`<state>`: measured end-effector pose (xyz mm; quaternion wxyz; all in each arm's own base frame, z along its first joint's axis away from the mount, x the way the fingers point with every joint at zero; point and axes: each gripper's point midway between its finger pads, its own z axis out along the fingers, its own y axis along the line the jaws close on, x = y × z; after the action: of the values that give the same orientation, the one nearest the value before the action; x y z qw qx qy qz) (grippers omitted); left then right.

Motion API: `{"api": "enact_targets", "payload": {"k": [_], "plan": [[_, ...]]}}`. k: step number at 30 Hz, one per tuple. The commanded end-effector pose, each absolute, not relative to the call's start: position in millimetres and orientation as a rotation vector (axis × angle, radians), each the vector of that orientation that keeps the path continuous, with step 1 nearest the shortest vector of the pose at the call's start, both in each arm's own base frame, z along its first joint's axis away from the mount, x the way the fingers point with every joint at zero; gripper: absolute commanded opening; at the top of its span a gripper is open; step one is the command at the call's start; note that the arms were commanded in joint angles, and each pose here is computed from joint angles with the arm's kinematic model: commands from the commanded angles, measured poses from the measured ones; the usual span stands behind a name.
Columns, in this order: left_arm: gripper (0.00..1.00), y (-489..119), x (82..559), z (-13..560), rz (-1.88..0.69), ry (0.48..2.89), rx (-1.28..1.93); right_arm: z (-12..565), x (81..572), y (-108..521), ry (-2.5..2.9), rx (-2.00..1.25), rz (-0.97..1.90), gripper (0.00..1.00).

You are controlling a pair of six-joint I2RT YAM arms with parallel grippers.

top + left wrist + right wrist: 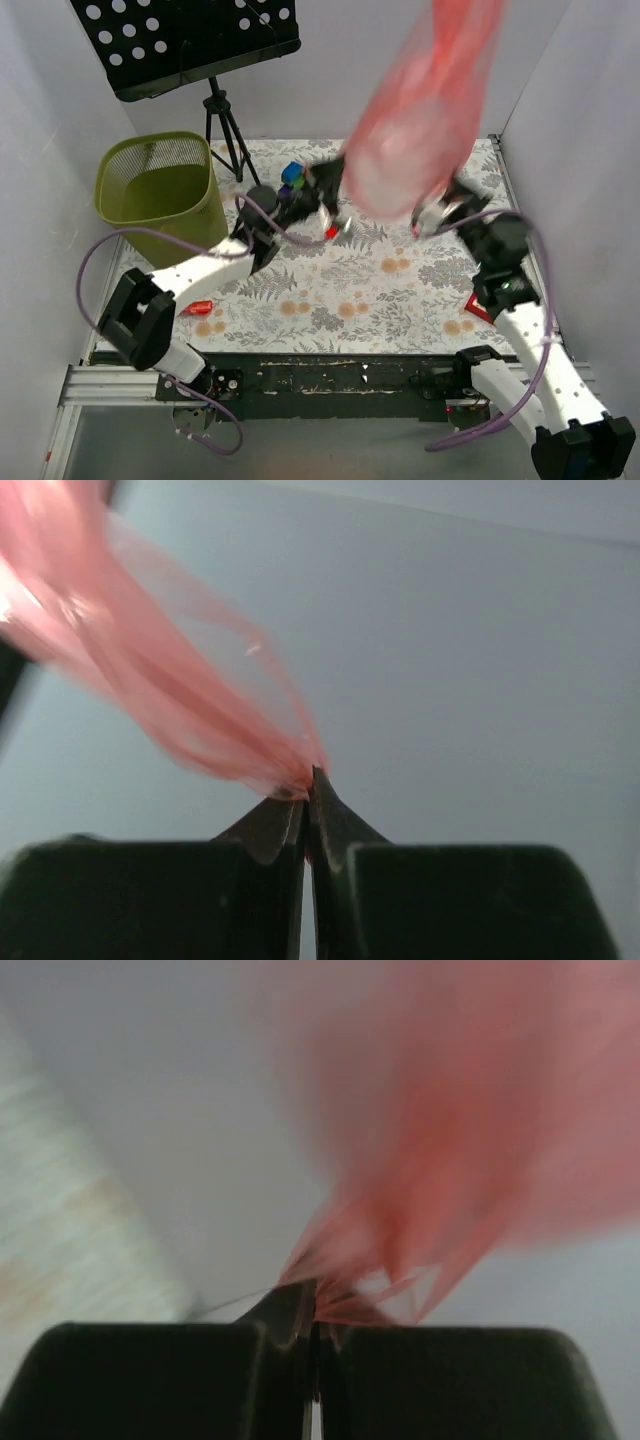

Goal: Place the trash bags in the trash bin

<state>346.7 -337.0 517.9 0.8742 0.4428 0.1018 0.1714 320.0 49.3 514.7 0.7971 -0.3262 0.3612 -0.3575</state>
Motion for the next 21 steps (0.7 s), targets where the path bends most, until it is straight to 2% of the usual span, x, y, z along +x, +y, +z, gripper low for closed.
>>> {"api": "enact_targets", "payload": {"k": [1,3,5,9,14,16,18,21], "plan": [[0.0,-287,230,161,0.007,0.375,1.731,165,207,110,1.155,-1.675,-0.159,0.01],[0.0,-282,186,176,-0.159,0.418,1.705,174,162,114,1.076,-1.636,-0.082,0.01],[0.0,-275,170,193,-0.201,0.445,1.627,176,141,108,1.083,-1.61,-0.074,0.01],[0.0,-262,181,190,-0.156,0.586,1.592,184,140,98,1.174,-1.542,-0.085,0.01],[0.0,-259,184,197,-0.343,0.907,1.525,222,160,100,1.318,-1.349,-0.004,0.01],[0.0,-263,200,211,-0.405,1.101,1.413,238,180,98,1.475,-1.177,0.06,0.01],[0.0,-263,236,219,-0.415,1.395,1.181,248,213,87,1.684,-0.896,0.085,0.01],[0.0,-256,300,210,-0.243,1.817,0.852,247,260,76,1.947,-0.643,0.059,0.01]]}}
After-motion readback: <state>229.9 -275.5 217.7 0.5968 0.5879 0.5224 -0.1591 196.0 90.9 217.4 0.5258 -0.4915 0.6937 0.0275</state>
